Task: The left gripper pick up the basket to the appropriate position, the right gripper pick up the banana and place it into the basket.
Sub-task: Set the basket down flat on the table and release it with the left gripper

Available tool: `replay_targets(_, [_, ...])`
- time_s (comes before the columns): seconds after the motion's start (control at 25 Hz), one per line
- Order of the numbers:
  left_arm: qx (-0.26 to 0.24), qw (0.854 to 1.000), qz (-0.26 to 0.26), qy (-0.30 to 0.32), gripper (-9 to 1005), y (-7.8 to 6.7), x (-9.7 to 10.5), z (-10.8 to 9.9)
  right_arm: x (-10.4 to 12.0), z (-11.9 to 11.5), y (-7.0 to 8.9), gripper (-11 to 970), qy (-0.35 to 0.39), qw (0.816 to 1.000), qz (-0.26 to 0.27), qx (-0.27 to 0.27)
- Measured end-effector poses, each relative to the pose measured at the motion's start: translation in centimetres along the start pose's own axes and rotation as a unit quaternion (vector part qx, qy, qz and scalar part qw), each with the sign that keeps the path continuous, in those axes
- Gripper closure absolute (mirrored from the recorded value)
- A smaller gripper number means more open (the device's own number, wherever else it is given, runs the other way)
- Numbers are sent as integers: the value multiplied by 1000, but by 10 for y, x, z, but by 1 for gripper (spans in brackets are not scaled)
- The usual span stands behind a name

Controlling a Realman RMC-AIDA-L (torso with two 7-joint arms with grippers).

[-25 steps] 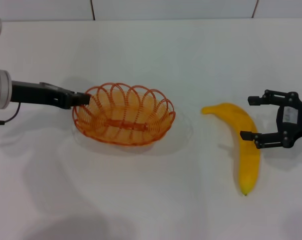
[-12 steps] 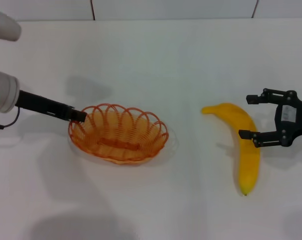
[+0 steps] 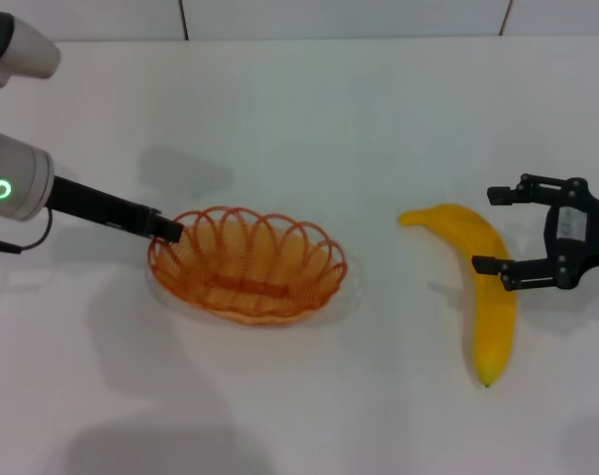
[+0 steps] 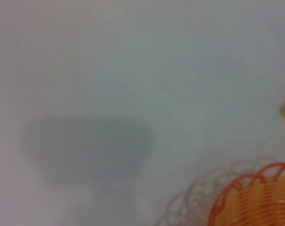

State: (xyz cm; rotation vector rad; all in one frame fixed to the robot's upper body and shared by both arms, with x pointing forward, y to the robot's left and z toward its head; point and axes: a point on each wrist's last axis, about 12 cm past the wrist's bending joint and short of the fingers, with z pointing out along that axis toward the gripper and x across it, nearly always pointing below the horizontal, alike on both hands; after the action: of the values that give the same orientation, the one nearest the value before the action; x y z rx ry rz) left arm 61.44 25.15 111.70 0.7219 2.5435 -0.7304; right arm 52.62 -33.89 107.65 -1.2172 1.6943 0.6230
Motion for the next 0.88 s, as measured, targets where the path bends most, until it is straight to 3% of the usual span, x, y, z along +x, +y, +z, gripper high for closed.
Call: replay_targets(0.88, [11, 998, -53, -44, 950, 4, 2, -3, 2, -3, 0, 68, -1, 1000, 6, 9])
